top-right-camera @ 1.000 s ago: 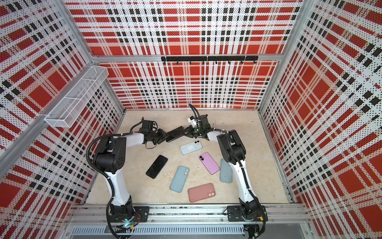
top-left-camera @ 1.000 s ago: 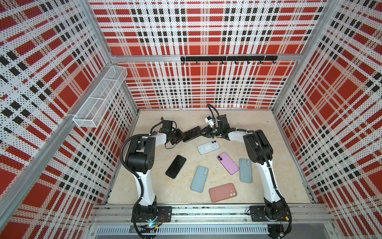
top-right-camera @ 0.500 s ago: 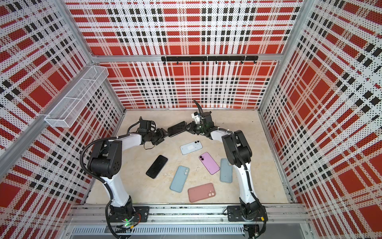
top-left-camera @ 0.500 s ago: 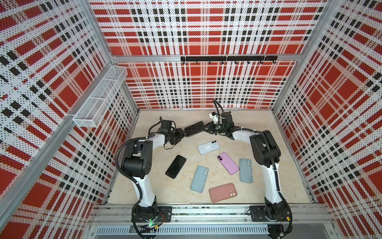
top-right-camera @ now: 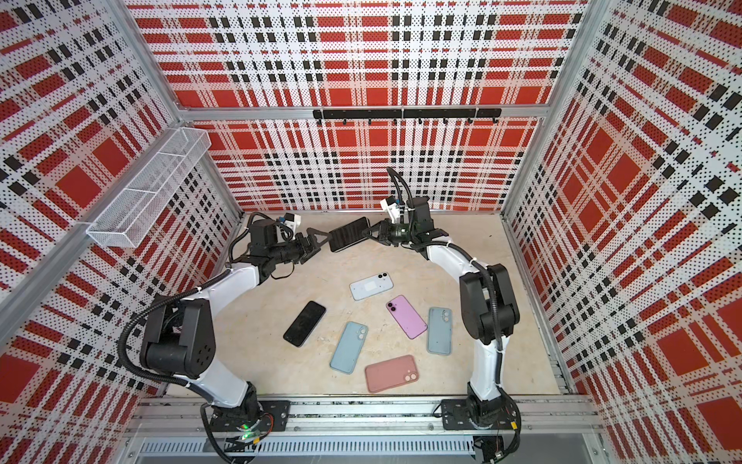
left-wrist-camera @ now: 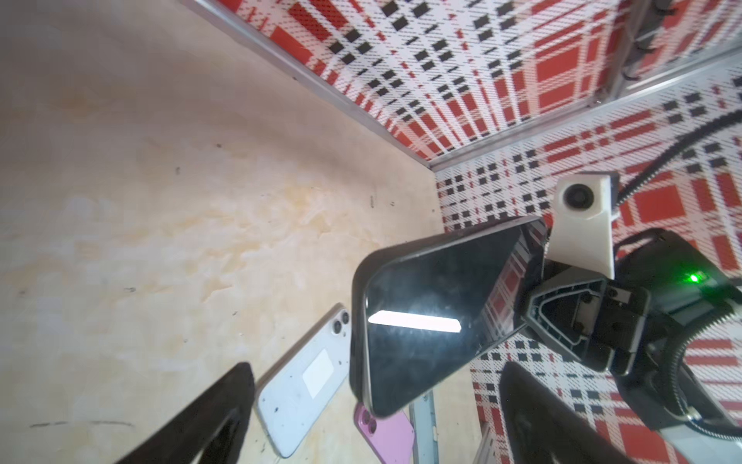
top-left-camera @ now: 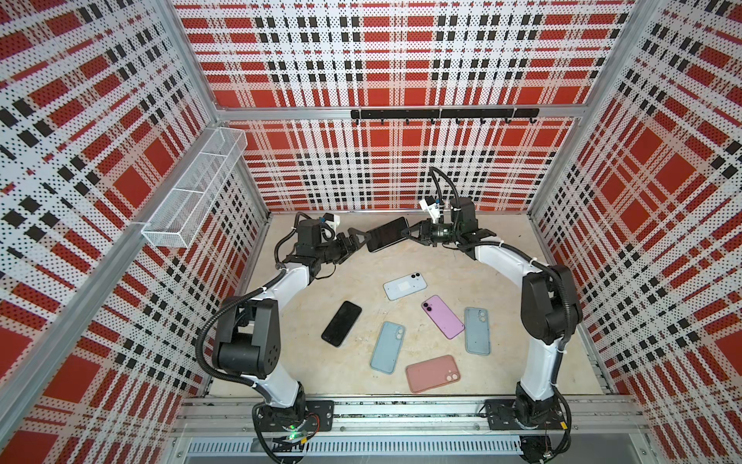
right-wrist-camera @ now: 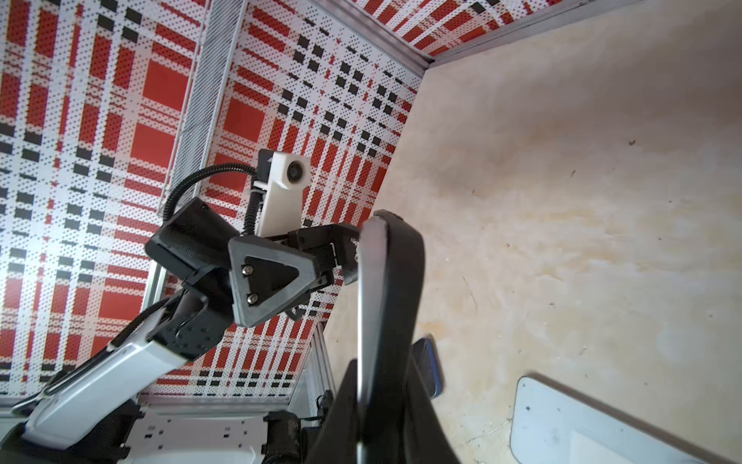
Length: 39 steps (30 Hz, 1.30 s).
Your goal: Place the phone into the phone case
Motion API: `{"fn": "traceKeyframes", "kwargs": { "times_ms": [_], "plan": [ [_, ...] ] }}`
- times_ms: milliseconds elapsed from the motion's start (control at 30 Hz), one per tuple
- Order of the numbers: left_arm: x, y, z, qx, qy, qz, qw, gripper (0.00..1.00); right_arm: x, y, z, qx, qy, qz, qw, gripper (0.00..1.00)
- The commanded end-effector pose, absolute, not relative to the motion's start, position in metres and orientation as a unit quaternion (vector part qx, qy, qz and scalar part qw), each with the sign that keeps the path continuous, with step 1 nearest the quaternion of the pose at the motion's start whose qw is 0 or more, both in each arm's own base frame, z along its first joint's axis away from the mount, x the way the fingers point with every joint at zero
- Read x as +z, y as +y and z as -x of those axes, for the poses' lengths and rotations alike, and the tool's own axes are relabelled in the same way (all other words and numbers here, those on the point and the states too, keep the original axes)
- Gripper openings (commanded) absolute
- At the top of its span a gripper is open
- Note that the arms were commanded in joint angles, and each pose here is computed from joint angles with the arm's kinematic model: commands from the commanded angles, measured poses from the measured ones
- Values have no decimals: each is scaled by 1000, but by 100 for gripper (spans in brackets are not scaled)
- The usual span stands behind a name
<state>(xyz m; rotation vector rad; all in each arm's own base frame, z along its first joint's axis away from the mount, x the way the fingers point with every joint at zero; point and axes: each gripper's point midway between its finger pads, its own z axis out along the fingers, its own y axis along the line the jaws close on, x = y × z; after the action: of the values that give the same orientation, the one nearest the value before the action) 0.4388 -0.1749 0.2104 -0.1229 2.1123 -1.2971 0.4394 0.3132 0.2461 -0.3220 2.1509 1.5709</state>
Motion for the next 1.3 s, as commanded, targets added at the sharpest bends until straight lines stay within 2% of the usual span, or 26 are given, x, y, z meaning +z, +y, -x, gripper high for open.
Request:
{"fn": "traceKeyframes", "kwargs": {
  "times_ms": [0,167,333,500,767,900,1133,1267],
  "plan": [
    [257,-200,-424,-568,750,-18,339,96,290,315,-417,597,746,167,243,0],
    [287,-222,-406,-621,706,-63,334,87,308,313,-405,617,730,167,243,0],
    [308,-228,-387,-645,679,-78,340,73,322,303,-408,642,709,143,253,0],
    [309,-231,-374,-653,674,-80,336,63,330,296,-411,671,687,122,252,0],
    [311,-233,-364,-677,659,-79,318,52,326,291,-409,659,694,113,268,0],
    [307,-234,-361,-678,661,-76,313,41,327,289,-409,655,695,109,275,0],
    [299,-239,-353,-683,666,-73,291,44,328,285,-410,651,694,103,289,0],
    [296,-239,-350,-682,669,-72,286,41,329,284,-411,653,692,102,292,0]
  ]
}}
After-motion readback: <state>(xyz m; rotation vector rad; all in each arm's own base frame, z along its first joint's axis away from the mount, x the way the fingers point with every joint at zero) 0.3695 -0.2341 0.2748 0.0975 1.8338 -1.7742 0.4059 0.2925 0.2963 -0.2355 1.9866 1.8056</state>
